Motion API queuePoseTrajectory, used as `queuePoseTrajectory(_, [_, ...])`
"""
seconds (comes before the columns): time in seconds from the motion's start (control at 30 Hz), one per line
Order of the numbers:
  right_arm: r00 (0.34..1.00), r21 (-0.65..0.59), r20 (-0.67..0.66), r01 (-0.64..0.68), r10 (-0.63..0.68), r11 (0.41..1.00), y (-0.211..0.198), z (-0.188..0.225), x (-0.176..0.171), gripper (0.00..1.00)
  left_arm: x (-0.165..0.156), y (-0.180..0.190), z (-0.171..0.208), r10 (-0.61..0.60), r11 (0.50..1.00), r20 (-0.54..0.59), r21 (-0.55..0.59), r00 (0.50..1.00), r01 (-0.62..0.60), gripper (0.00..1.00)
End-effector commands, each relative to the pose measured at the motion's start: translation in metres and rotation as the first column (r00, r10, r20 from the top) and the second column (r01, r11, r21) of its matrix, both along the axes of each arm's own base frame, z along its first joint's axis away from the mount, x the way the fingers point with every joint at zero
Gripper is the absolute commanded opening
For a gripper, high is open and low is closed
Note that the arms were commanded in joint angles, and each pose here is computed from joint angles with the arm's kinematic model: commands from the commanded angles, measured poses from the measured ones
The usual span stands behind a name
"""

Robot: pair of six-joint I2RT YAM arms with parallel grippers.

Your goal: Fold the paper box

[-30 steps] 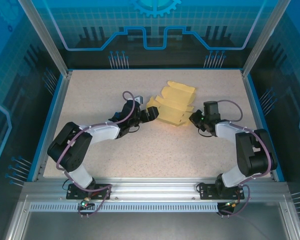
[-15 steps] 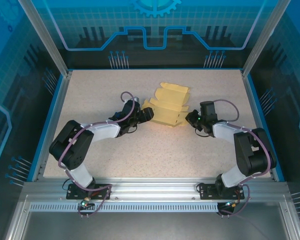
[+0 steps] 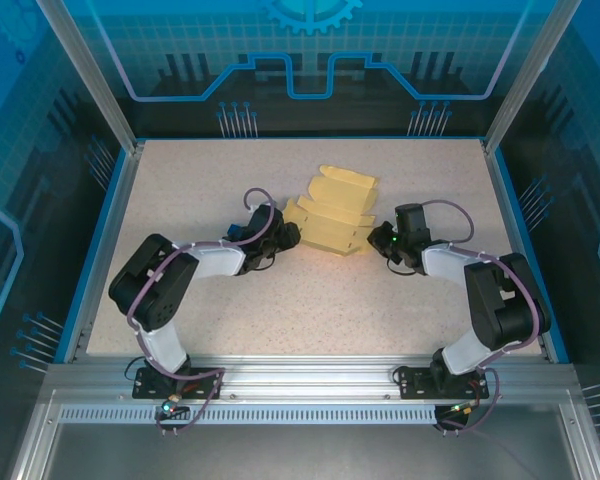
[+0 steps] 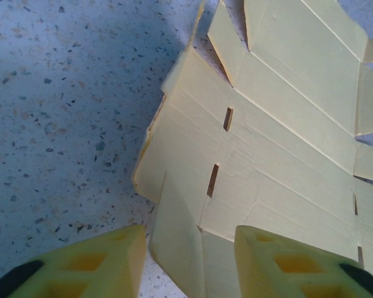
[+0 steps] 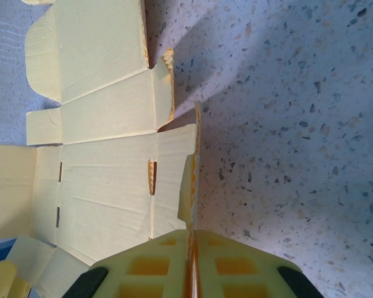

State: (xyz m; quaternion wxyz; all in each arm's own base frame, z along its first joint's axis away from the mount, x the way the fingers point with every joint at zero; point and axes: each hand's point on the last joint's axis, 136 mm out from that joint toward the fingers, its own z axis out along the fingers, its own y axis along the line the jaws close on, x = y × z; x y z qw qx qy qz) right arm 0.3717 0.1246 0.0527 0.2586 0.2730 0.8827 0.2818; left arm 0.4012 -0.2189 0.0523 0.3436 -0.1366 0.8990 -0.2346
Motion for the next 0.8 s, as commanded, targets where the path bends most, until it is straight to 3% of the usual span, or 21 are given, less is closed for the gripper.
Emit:
queuePoseTrajectory(0.0, [1.0,0.0,0.026,0.002,-0.002,1.0,0.005,0.004,0.006,0.12,0.004,0.005,-0.009,0.012,1.0,0.007,0.025,1.0,-0.012,0.37])
queuePoseTrajectory(0.33, [0.998,-0.062,0.031,-0.049,0.051,0.997,0.003,0.008,0.004,0.19,0.01,0.0,0.005,-0.049,0.998,0.087,0.047,0.995,0.045,0.07])
queuePoseTrajectory(0.47, [0.995,-0.146,0.051,-0.081,0.09,0.986,-0.014,0.024,0.002,0.33,0.004,-0.003,0.018,-0.144,0.989,0.147,0.058,0.979,0.137,0.0])
queuePoseTrajectory(0.67, [0.982,-0.296,0.045,-0.161,0.182,0.941,-0.047,0.047,0.01,0.58,-0.011,-0.006,0.029,-0.297,0.955,0.194,0.088,0.935,0.285,0.0])
queuePoseTrajectory(0.77, [0.97,-0.318,0.013,-0.226,0.243,0.921,-0.048,0.056,0.027,0.63,-0.019,-0.005,0.033,-0.342,0.939,0.215,0.111,0.915,0.325,0.0])
